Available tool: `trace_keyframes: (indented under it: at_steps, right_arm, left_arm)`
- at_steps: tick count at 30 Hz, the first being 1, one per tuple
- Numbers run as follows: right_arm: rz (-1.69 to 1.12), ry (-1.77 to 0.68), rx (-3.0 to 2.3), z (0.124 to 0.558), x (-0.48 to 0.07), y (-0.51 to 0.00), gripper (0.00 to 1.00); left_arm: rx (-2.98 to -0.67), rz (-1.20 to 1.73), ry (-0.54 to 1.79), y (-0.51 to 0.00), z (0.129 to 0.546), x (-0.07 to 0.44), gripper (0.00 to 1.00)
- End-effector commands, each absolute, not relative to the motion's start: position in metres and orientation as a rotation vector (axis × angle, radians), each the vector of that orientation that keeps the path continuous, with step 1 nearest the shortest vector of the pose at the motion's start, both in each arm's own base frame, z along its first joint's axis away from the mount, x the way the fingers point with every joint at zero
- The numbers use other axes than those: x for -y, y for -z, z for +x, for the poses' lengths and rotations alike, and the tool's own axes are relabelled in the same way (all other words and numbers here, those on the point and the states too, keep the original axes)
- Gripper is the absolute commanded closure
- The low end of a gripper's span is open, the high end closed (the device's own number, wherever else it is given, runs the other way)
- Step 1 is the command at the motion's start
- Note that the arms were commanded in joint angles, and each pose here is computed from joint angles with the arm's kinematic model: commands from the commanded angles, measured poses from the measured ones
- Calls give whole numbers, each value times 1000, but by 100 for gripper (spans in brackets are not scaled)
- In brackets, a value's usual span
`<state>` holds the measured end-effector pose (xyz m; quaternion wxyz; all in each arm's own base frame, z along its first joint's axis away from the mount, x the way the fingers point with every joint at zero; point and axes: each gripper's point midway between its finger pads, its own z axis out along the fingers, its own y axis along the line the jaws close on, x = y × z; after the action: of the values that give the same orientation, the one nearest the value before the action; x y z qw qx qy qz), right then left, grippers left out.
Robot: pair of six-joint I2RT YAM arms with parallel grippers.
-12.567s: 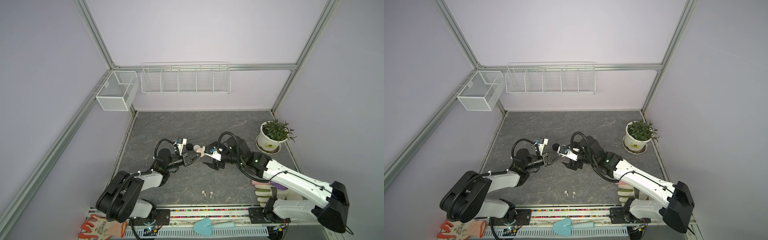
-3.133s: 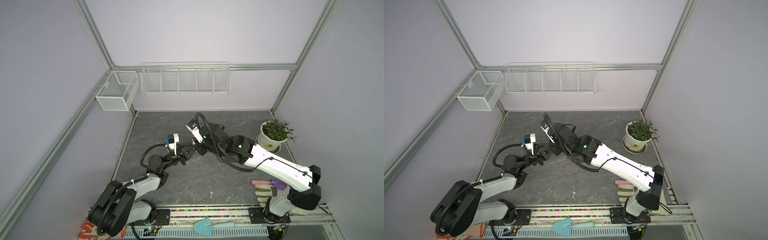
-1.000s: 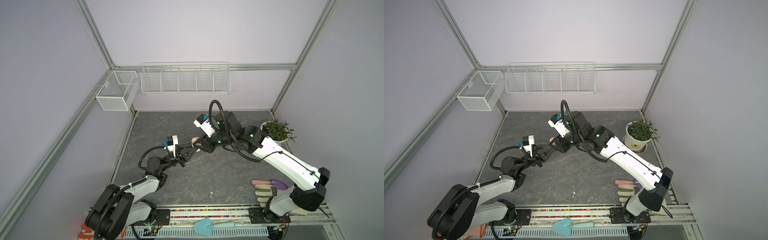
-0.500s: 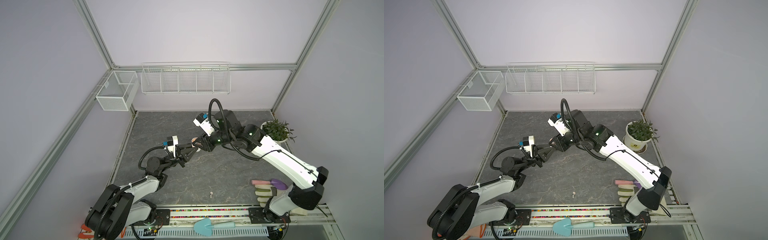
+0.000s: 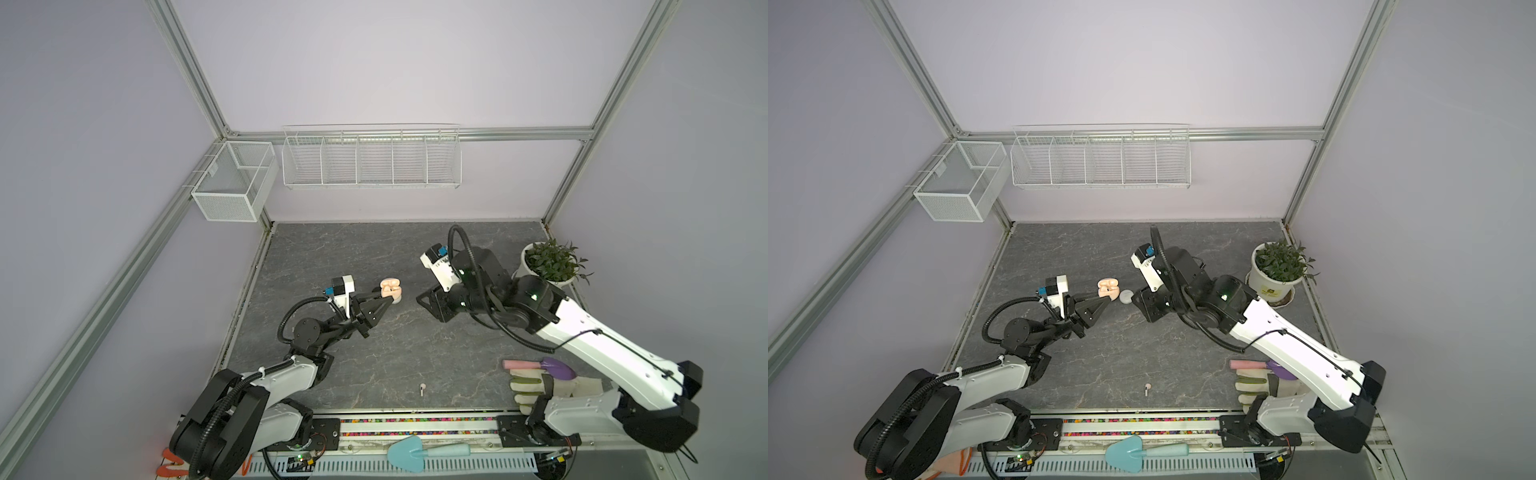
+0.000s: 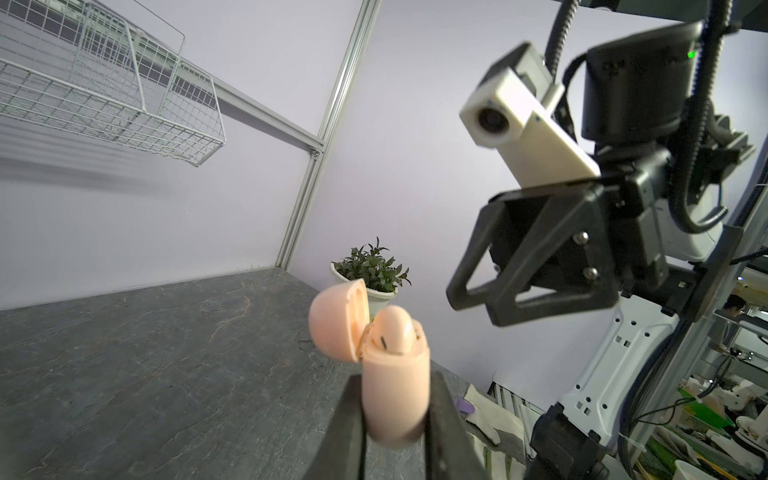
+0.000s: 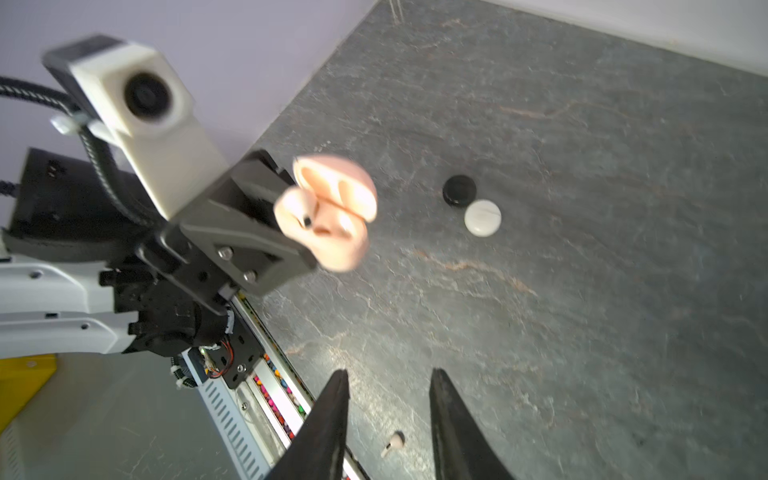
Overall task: Insert the wireless bluetooth earbuds into the charging case
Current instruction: 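Withdraw the right gripper and move it down to the remaining pink earbud, then close the right gripper on the second pink earbud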
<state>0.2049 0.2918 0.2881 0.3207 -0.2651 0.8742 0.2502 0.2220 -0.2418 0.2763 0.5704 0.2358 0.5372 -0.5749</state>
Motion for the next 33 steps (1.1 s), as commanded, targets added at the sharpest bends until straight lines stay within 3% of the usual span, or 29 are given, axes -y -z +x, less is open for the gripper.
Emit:
trace_keyframes:
  at_steps: [1, 6, 13, 21, 33]
  right_arm:
    - [-480, -520, -2416, 202, -264, -245, 63]
    - [-447, -483, -2665, 165, -260, -161, 61]
    - [-621, -458, -2903, 120, -297, -88, 58]
    - [-741, -342, -2985, 98, -303, -46, 49]
    - [-694, -275, -3038, 93, -292, -24, 51]
  left_arm:
    - [-1224, 531, 1354, -284, 217, 237, 100]
    - [-1237, 475, 1345, -281, 219, 231, 100]
    - [-1290, 424, 1289, -270, 219, 221, 100]
    - [-1334, 415, 1193, -272, 217, 211, 100]
    - [-1321, 441, 1210, -277, 215, 215, 100]
